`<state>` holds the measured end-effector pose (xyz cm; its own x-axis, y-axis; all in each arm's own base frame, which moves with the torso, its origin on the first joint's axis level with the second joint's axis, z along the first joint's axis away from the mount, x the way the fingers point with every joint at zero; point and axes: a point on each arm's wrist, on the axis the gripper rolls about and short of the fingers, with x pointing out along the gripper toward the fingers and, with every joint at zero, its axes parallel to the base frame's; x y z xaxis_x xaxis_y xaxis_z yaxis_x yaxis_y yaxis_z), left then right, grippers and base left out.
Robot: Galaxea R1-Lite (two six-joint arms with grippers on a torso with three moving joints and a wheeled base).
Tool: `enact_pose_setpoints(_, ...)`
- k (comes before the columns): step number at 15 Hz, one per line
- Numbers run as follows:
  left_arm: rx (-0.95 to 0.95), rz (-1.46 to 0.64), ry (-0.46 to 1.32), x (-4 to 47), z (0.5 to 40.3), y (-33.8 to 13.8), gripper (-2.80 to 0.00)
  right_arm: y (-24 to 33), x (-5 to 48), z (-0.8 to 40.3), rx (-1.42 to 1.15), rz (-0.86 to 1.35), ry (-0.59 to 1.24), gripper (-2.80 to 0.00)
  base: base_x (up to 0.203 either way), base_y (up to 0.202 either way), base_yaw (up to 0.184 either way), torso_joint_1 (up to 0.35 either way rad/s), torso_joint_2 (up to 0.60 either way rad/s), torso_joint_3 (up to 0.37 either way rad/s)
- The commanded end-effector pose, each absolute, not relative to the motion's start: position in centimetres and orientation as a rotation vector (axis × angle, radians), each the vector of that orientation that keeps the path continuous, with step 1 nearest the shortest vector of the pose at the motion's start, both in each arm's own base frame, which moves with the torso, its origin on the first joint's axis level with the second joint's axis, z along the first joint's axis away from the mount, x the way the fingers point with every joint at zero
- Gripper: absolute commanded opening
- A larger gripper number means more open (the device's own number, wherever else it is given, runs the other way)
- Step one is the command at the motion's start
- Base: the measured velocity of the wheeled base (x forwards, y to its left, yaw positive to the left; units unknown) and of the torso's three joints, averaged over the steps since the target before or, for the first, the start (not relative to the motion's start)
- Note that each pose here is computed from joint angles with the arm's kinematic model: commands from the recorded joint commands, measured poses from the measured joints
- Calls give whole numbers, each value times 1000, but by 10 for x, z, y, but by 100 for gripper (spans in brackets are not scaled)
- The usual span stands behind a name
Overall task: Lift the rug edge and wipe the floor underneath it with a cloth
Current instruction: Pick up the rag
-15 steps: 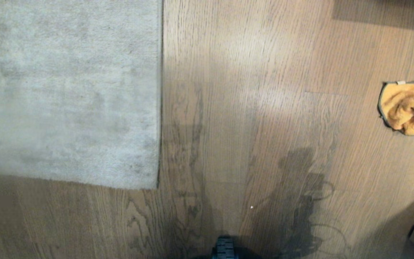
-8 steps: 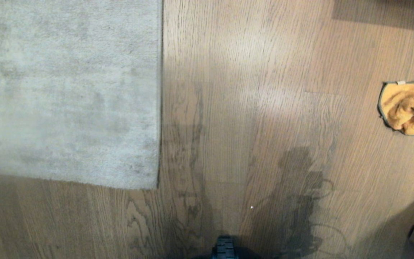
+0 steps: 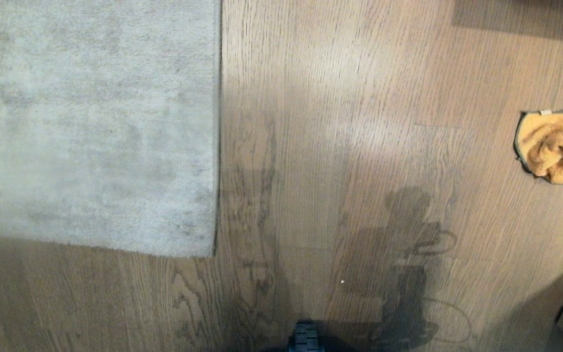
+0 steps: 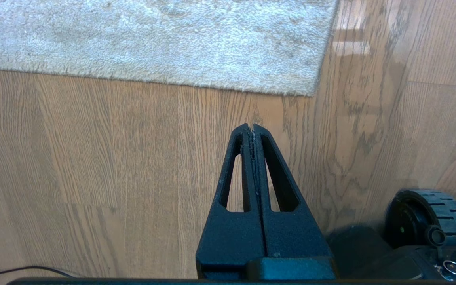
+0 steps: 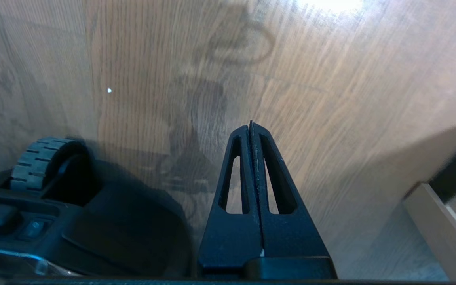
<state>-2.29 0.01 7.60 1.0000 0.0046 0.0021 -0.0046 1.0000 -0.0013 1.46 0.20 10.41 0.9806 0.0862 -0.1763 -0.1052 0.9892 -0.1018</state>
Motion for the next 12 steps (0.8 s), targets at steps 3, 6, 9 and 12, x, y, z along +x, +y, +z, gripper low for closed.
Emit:
enact_pose_setpoints(3,-2,5,-3,-23,76,0,-280,2,56,117,-99,120,363,-280,0,0,0,0,0,0)
enact_pose_setpoints(6,-2,5,-3,-23,76,0,-280,1,79,131,-90,115,397,-280,0,0,0,0,0,0)
enact_pose_setpoints(9,-2,5,-2,-23,76,0,-280,1,85,133,-89,115,413,-280,0,0,0,0,0,0)
enact_pose_setpoints(12,-2,5,-3,-23,76,0,-280,1,93,134,-90,111,437,-280,0,0,0,0,0,0)
